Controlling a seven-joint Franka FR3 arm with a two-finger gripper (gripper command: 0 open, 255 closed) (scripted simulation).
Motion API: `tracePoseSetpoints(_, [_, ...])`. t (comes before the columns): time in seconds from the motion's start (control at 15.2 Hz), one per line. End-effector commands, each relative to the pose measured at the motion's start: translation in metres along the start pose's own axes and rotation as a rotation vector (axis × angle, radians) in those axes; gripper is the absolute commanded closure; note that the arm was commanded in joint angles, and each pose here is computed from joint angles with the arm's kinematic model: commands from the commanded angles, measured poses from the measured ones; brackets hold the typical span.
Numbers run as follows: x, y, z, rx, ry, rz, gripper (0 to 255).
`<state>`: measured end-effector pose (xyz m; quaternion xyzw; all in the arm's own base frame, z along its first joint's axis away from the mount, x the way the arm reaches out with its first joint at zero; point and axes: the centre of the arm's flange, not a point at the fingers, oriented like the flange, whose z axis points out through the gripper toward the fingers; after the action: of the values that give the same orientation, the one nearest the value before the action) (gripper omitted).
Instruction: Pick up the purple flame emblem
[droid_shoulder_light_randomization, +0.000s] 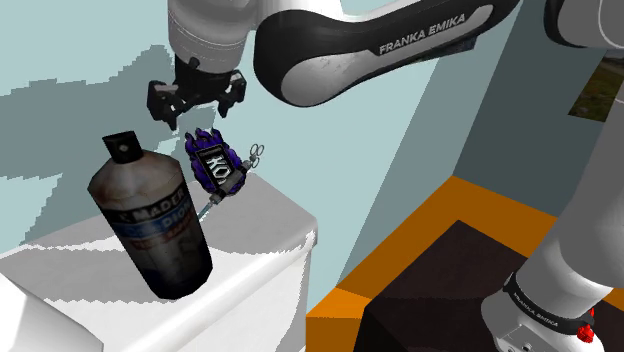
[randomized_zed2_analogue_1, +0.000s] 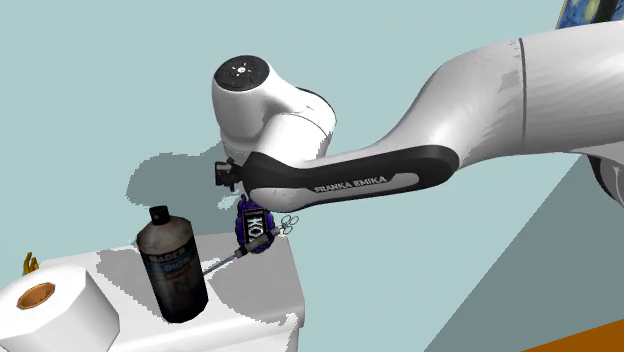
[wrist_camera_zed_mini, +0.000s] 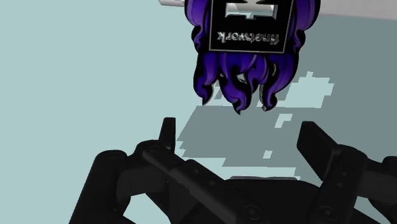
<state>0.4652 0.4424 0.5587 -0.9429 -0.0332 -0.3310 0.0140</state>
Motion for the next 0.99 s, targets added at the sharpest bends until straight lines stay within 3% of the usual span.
tracePoseSetpoints(0.0, [-0.007,-0.002,0.009,0.000,0.003,0.001,0])
tracePoseSetpoints(0.33, [-0.019,-0.002,0.023,0.000,0.002,0.001,0])
tracePoseSetpoints(0.4, [-0.019,-0.002,0.023,0.000,0.003,0.001,255])
tracePoseSetpoints(0.92, [-0.019,-0.002,0.024,0.000,0.003,0.001,255])
